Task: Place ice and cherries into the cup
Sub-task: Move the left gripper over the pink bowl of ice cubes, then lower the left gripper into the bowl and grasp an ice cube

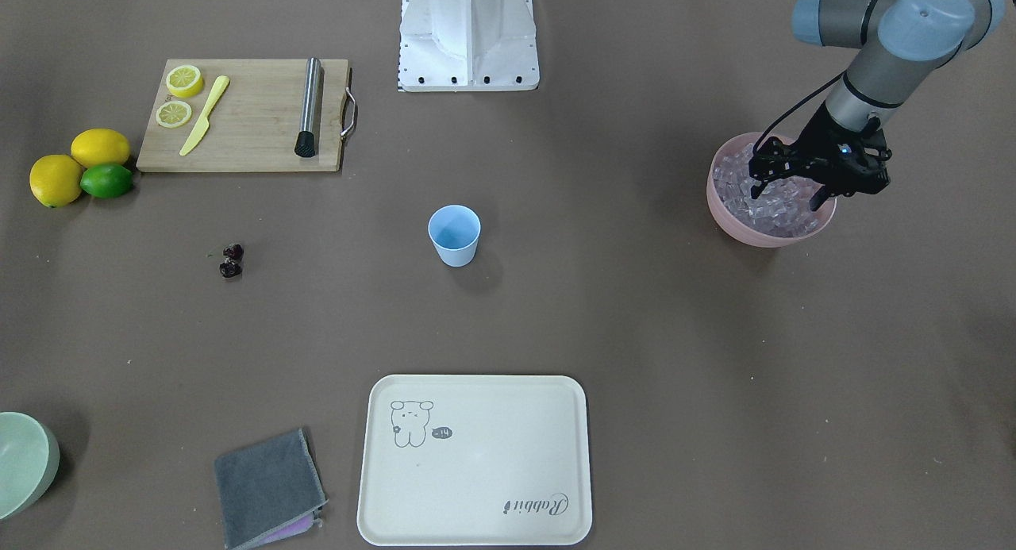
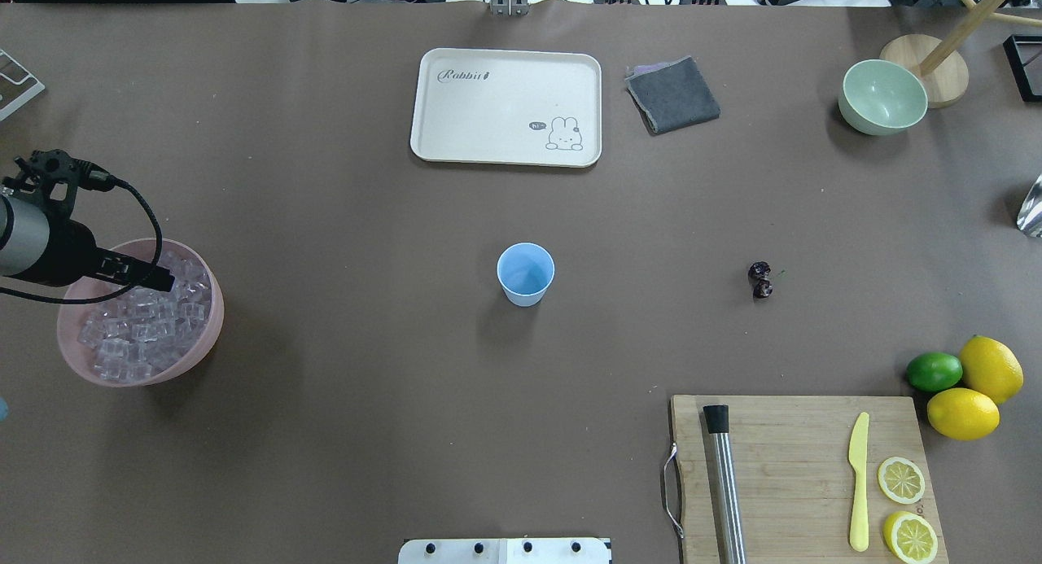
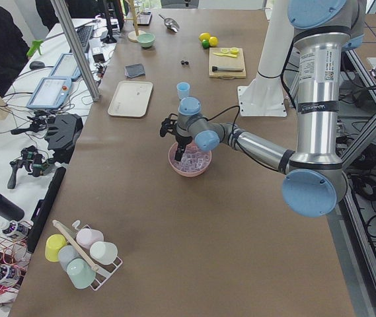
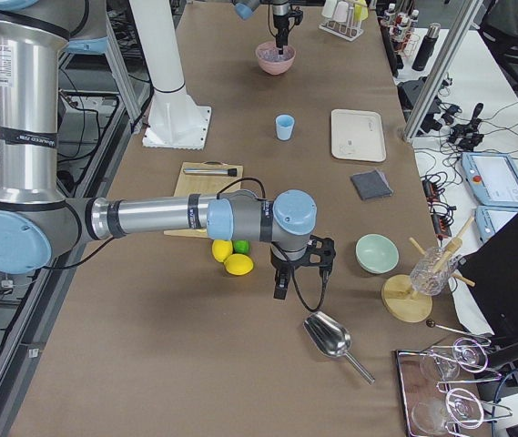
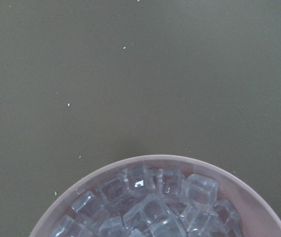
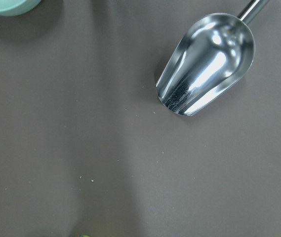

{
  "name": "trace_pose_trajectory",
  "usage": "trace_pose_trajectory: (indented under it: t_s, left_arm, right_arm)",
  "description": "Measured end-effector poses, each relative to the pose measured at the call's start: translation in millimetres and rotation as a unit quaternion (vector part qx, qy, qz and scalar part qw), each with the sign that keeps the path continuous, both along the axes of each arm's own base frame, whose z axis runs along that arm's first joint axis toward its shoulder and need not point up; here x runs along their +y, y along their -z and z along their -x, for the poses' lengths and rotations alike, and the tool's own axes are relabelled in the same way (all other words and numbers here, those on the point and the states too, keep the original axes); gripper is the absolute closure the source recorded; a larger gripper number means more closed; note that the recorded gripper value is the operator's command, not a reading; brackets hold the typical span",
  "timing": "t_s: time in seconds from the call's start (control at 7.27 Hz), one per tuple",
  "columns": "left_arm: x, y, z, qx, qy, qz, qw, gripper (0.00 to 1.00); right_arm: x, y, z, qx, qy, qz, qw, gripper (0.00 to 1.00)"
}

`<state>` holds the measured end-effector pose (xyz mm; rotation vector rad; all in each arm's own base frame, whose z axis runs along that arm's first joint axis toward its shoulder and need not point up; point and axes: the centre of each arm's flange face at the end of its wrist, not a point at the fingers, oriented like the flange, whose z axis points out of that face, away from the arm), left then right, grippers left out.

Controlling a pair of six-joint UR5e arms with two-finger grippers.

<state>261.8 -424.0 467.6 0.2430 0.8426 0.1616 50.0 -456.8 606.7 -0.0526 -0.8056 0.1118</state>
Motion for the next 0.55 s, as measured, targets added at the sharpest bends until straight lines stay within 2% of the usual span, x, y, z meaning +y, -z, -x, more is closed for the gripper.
trace_pose_trajectory:
  t_s: [0.55]
  left_arm:
    - [-2.1, -14.0, -4.3, -0.002, -0.003, 0.004, 1.0000, 0.04]
  right_arm:
    - [-0.1, 2.3, 0.0, 0.000, 0.000, -0.003, 1.0000, 0.00]
